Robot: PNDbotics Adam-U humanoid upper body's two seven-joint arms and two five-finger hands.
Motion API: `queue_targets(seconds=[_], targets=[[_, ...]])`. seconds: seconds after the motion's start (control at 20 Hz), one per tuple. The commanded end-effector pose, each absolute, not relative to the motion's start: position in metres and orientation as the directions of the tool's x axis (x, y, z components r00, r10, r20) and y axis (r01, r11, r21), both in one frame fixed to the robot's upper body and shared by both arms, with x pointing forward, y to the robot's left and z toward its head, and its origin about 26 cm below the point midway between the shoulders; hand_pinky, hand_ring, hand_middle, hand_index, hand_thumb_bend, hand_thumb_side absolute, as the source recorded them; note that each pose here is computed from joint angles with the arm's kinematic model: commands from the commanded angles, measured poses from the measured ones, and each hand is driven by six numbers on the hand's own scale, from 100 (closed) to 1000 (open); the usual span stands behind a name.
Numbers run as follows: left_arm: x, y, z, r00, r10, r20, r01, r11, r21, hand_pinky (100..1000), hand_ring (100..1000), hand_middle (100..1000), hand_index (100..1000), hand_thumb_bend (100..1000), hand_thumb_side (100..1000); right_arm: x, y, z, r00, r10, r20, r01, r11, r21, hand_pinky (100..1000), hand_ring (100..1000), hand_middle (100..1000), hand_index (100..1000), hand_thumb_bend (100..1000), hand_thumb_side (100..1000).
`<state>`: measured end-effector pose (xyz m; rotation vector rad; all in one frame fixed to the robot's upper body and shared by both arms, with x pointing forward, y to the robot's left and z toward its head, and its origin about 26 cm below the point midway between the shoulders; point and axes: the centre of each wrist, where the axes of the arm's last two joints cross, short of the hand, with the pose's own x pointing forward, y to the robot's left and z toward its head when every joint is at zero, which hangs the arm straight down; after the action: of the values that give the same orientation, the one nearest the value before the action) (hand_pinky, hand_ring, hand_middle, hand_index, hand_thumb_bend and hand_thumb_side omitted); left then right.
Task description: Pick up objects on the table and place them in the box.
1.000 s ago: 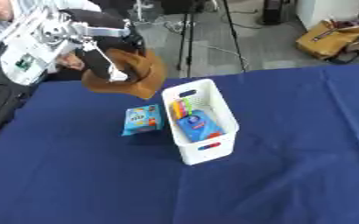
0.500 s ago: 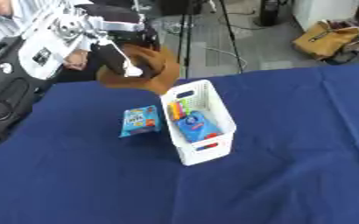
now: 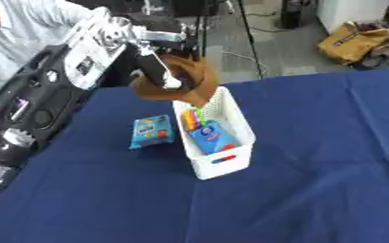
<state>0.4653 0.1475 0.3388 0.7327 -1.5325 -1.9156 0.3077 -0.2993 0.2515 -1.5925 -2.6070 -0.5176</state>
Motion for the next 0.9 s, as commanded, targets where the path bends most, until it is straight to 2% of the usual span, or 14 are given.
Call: queue_targets(seconds=[0.05, 0.9], targets=[[0.468, 0.147, 0.350, -0.674, -0.733, -0.090, 0.050, -0.167, 0.985, 207, 304, 413, 605, 100, 165, 0.304, -0.297, 0.260, -0.490, 0.853, 0.180, 0.856, 0.432, 0.283, 756, 711, 617, 593, 100, 577], [0.496, 0.139, 0.308, -0.608, -0.790, -0.080, 0.066, -0.151, 0.986, 191, 289, 398, 596, 100, 175, 0.305, -0.295, 0.261, -0.502, 0.844, 0.189, 0.849, 0.440, 0.292, 757, 711, 615, 590, 100, 572]])
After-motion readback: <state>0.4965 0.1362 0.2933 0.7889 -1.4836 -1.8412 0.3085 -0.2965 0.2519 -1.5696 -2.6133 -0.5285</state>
